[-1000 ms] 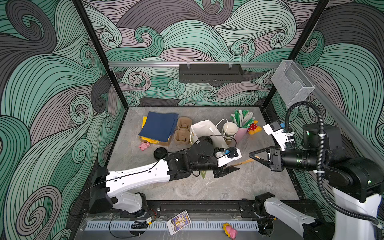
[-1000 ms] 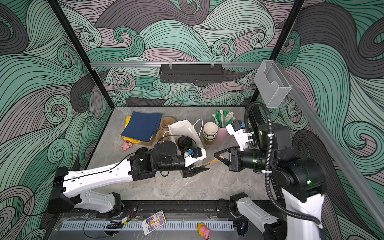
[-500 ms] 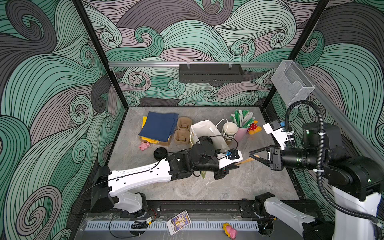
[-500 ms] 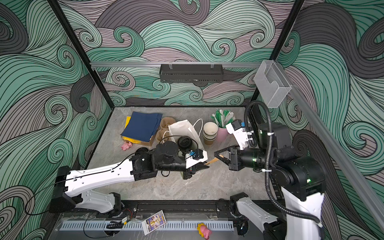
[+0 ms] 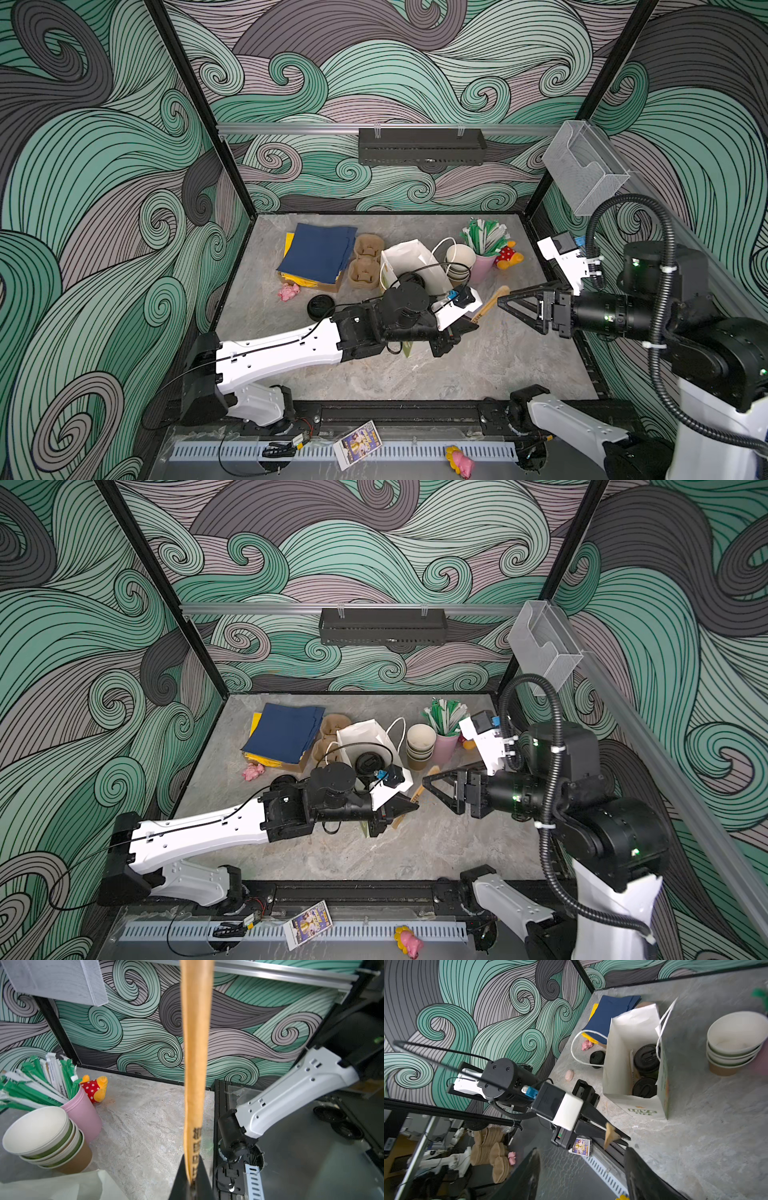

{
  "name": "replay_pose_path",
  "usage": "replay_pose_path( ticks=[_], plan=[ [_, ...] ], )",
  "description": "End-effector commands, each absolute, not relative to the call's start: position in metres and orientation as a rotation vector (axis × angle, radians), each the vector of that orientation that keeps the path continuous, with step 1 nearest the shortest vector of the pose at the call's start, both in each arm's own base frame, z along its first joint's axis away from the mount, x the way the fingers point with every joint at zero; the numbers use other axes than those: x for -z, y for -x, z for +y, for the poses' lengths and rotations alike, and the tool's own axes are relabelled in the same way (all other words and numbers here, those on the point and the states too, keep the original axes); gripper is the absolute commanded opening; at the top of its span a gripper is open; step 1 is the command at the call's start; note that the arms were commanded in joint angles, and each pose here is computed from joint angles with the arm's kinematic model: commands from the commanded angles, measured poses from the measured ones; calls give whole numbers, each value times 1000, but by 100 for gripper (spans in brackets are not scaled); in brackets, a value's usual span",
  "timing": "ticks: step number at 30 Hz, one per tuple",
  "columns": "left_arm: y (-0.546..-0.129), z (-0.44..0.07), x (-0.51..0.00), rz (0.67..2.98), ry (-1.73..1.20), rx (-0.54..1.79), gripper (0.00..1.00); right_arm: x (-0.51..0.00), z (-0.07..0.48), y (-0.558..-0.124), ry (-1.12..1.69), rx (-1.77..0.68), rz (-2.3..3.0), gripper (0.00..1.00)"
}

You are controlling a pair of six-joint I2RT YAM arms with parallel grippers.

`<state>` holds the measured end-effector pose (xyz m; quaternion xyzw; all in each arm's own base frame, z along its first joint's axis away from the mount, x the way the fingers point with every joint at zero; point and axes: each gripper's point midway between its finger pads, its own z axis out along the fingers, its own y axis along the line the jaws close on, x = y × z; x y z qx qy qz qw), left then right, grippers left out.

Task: Pack the takeout coffee

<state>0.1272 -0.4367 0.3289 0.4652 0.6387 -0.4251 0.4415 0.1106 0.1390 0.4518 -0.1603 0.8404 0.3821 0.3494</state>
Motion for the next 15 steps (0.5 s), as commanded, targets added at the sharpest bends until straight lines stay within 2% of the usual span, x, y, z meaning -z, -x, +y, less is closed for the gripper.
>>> replay_pose_path(
  ticks=[1, 4, 8, 15],
  plan=[
    [-136, -429, -367, 1635, -888, 1242, 2, -467, 125, -114, 395, -866, 2062, 69],
    [-135, -431, -380, 1635, -782, 1382, 2, -452, 126, -127, 395, -836, 2080, 66],
    [-135, -433, -399, 1607, -693, 1506, 2, -445, 149, -140, 451, -979, 2073, 57],
    [-144, -431, -412, 1591, -585, 1623, 3, -442, 165, -148, 523, -1070, 2063, 56]
  ],
)
